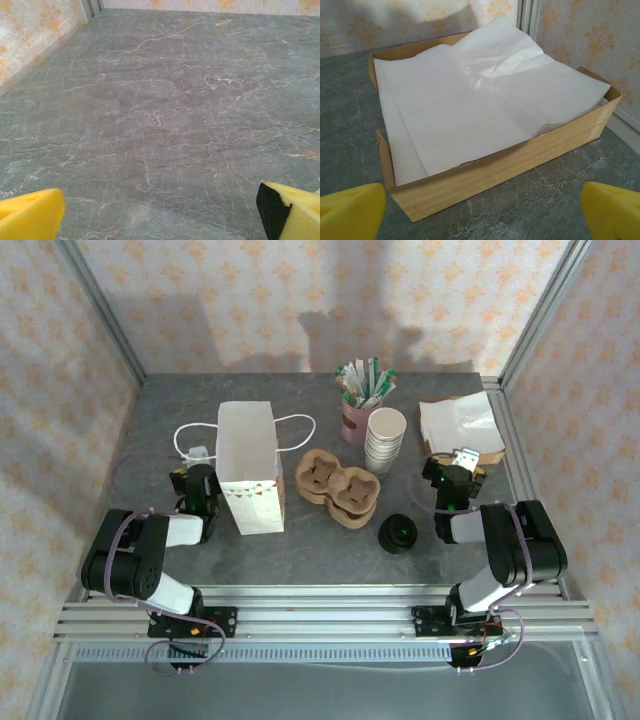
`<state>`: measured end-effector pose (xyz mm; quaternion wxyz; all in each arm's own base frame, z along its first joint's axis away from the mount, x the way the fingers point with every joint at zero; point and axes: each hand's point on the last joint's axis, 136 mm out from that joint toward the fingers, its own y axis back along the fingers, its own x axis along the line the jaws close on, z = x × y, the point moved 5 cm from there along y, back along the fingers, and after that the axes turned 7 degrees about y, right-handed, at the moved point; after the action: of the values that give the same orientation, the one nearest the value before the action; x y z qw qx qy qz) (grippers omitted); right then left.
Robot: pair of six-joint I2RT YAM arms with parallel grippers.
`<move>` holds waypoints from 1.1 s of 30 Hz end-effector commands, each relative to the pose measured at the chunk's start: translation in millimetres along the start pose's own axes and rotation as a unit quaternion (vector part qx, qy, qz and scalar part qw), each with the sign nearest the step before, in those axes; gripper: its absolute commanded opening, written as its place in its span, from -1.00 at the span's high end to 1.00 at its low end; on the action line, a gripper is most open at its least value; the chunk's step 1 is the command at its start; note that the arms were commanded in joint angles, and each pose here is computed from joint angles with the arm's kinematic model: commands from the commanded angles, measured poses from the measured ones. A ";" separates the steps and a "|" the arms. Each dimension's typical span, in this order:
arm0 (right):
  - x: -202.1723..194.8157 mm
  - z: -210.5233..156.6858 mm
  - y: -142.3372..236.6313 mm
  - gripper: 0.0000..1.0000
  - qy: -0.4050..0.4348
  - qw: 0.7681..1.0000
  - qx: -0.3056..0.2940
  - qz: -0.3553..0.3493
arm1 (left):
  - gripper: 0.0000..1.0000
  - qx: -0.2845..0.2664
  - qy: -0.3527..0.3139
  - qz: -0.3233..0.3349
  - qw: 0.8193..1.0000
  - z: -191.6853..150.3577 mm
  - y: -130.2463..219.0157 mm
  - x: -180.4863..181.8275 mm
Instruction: Pack the takeout coffee
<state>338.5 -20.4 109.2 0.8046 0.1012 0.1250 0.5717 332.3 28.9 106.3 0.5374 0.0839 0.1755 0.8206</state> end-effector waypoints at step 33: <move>3.6 7.1 6.1 -0.99 0.002 0.999 -0.027 0.026 | -1.00 -0.020 0.001 0.011 1.000 12.1 -1.2 -1.1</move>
<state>340.0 -12.9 108.8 0.7846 0.0979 0.1282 0.5986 332.3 28.9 106.3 0.5374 0.0839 0.1755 0.8206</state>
